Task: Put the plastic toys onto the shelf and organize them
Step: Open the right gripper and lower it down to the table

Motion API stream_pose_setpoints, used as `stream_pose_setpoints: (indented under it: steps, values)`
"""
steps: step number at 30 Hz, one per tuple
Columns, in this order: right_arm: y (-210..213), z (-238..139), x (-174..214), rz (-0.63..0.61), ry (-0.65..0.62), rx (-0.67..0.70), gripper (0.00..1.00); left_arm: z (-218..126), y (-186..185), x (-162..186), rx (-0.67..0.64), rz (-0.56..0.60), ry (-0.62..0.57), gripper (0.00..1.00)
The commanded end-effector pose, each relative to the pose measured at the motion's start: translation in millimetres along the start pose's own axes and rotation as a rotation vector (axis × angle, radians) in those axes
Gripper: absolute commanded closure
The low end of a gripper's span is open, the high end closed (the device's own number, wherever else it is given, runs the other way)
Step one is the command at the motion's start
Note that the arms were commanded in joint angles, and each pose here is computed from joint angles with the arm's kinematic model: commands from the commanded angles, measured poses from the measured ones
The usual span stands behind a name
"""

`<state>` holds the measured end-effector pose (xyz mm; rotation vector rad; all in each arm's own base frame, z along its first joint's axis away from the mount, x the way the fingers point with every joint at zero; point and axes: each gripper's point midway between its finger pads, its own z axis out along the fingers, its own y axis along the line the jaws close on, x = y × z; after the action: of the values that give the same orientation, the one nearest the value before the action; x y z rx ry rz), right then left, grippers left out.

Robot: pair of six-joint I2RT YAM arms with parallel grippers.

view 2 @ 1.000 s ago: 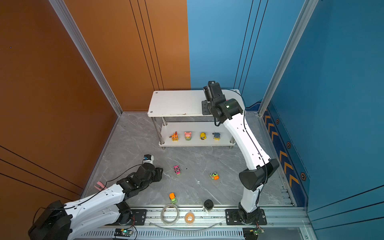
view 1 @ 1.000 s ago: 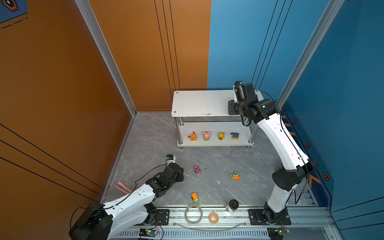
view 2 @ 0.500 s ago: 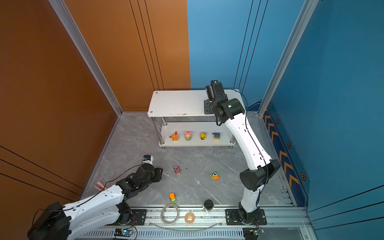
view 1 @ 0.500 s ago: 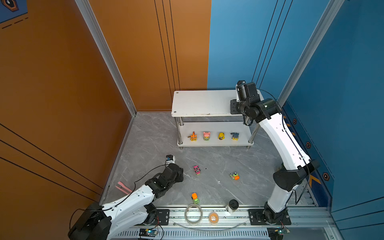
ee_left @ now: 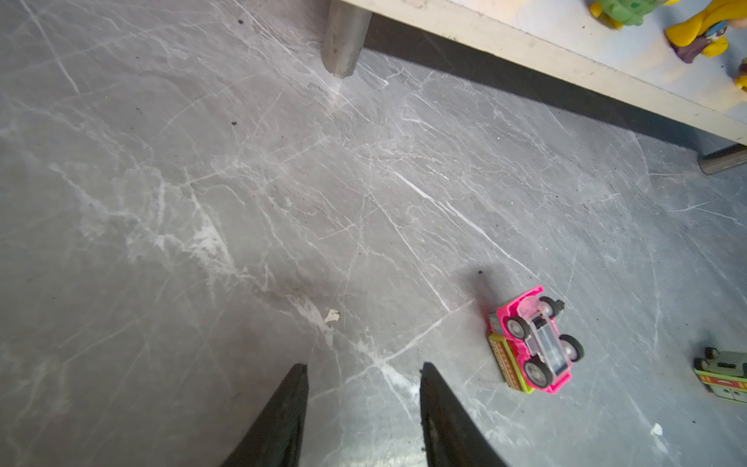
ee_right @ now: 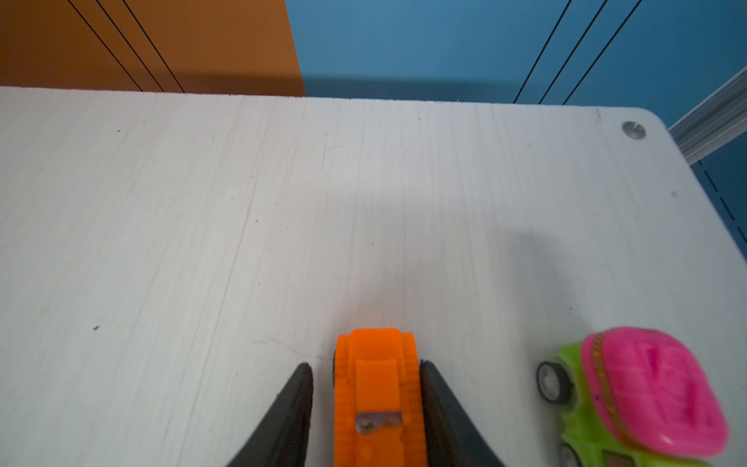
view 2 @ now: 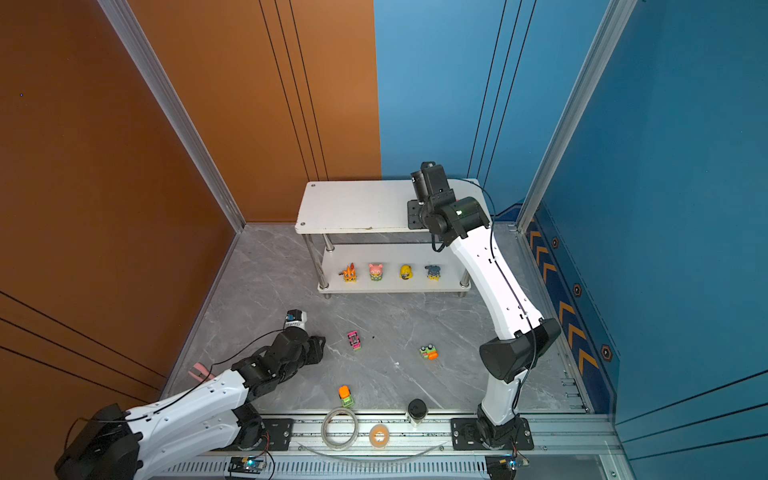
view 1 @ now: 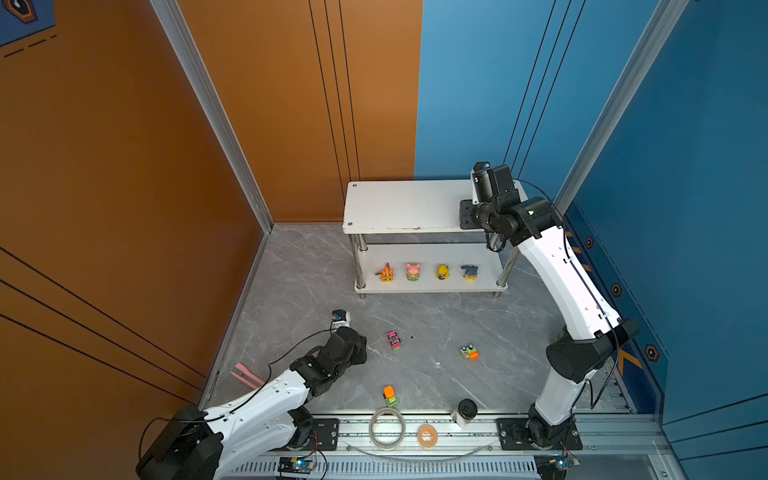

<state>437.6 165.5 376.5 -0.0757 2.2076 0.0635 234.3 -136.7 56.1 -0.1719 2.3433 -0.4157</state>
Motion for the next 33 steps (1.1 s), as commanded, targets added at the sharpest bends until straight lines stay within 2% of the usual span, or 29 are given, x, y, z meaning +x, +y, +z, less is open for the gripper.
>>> stream_pose_setpoints:
  steps: [1,5,11,14,16,19,24,29,31,32,33]
  values:
    - [-3,-13,-3,0.015,-0.011,-0.006,0.51,-2,3,-3,-0.020,0.009,-0.006,0.53]
    - [-10,-32,-10,0.021,-0.045,0.004,0.48,-2,1,-5,-0.014,0.016,-0.009,0.53]
    - [-26,-86,-12,0.021,-0.121,0.010,0.47,-6,-2,-11,-0.015,0.032,-0.018,0.53]
    - [-27,-115,0,0.025,-0.146,-0.033,0.47,-8,-2,-17,-0.016,0.036,-0.035,0.53]
    - [-26,-127,21,0.022,-0.138,-0.053,0.48,-9,-2,-20,-0.015,0.031,-0.045,0.53]
    - [-22,-120,78,0.000,-0.048,-0.076,0.48,-10,-1,-21,-0.015,0.026,-0.049,0.53]
    - [-14,-82,208,-0.018,0.223,-0.092,0.48,-12,3,-20,-0.023,0.021,-0.053,0.53]
    - [5,-55,311,0.001,0.403,-0.122,0.48,-11,5,-20,-0.030,0.019,-0.046,0.53]
    - [11,-39,349,0.004,0.492,-0.130,0.56,-9,2,-20,-0.019,0.014,-0.044,0.53]
    - [12,-32,362,0.000,0.525,-0.125,0.62,-9,1,-20,-0.016,0.012,-0.041,0.53]
    - [12,-26,374,-0.009,0.551,-0.113,0.73,-8,0,-19,-0.015,0.012,-0.035,0.53]
